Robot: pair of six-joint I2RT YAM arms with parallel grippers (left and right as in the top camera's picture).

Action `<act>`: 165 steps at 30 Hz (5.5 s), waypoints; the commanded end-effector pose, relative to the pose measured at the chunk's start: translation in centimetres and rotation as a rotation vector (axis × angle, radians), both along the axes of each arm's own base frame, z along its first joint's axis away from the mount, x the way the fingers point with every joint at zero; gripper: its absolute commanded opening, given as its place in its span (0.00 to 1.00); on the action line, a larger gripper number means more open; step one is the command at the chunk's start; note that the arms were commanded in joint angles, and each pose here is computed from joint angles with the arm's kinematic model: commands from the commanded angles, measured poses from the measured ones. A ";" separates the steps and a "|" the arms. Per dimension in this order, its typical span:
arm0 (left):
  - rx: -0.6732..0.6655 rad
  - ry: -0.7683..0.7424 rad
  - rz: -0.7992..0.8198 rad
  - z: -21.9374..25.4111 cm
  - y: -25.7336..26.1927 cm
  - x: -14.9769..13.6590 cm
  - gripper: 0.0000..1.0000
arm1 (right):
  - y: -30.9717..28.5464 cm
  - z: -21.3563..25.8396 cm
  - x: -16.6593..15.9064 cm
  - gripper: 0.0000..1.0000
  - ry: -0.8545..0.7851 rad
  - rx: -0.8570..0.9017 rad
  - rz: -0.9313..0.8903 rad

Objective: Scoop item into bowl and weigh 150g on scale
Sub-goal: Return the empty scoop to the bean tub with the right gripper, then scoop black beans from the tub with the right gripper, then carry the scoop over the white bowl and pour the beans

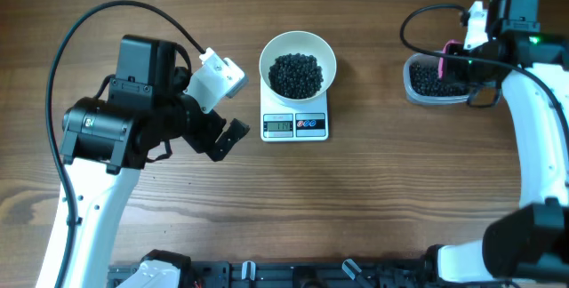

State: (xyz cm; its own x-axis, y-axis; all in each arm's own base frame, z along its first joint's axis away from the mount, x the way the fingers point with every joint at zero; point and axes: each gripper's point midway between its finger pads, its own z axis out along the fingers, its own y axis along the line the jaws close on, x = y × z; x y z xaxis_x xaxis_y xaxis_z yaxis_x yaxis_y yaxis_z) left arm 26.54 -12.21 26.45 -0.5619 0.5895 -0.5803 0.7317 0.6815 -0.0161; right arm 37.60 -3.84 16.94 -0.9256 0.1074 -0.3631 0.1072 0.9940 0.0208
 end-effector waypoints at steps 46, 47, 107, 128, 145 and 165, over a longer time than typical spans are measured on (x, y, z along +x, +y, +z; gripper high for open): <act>0.002 -0.019 -0.007 0.5 0.1 0.3 1.00 | -2.2 -3.3 0.3 0.04 0.004 0.976 -0.154; 0.002 -0.019 -0.007 0.5 0.1 0.3 1.00 | -2.0 -3.0 0.4 0.04 0.002 1.000 -0.161; 0.002 -0.019 -0.007 0.5 0.1 0.3 1.00 | 24.0 5.4 2.8 0.04 -0.357 0.218 0.565; 0.002 -0.019 -0.008 0.5 0.1 0.3 1.00 | 23.1 4.8 3.2 0.04 -0.361 0.117 0.573; 0.002 -0.019 -0.007 0.5 0.1 0.3 1.00 | 23.6 3.5 1.8 0.04 -0.277 0.148 0.507; 0.002 -0.019 -0.007 0.5 0.1 0.3 1.00 | 24.2 1.1 0.7 0.04 -0.199 0.078 0.539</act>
